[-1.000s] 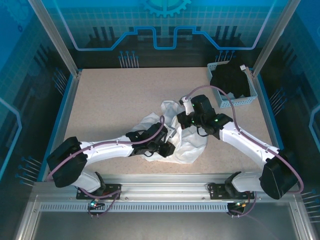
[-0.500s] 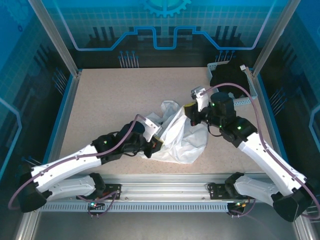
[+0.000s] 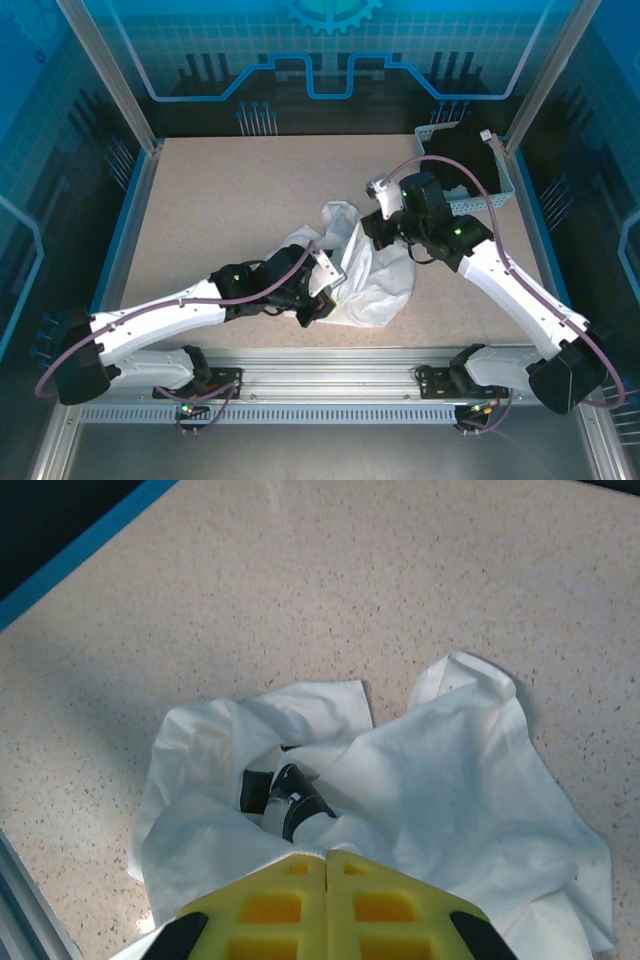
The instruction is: Fold the inside-out t-shirt
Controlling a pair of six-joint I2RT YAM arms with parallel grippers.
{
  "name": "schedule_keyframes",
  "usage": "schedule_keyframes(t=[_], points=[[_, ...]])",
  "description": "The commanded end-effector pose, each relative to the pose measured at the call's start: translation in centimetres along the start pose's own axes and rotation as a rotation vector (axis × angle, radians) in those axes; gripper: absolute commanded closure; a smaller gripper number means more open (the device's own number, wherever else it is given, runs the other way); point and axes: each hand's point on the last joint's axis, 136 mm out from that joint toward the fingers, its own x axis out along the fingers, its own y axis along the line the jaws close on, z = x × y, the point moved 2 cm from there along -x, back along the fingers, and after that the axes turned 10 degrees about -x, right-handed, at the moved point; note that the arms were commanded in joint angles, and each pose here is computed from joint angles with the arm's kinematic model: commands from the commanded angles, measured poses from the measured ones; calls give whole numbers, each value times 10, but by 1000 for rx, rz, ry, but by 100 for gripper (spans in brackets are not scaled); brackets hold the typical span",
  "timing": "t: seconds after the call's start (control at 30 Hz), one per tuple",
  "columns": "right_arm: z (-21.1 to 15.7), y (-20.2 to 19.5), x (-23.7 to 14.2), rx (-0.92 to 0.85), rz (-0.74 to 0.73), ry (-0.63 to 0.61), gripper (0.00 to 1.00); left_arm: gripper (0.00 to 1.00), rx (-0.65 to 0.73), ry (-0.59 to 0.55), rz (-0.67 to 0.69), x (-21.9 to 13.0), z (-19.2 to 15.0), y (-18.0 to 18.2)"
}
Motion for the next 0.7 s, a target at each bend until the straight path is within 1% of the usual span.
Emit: schedule_keyframes(t=[0.0,0.1,0.17,0.23,0.33,0.4,0.57,0.67], points=[[3,-9,-11,-3,-39,-15,100,100,21,-23,-79,-5,8,-17],[-7,-10,-20,14,-65,-2,100,100,12,-44,-158,-2,14,-29],[-21,-10,-24,36,-83,23,100,100,9,-37,-187,6,14,-33],[-41,-14,-26,67,-117,63,100,99,9,-12,-186,19,11,-32],[-69,-18,-27,105,-160,113,100,96,10,51,-176,43,5,-31],[-80,-20,-29,125,-177,129,100,95,13,85,-172,57,2,-33],[-97,-32,-30,170,-226,157,100,95,21,134,-187,86,-3,-43],[-97,-31,-28,191,-210,148,100,98,0,144,-187,96,-4,-45]])
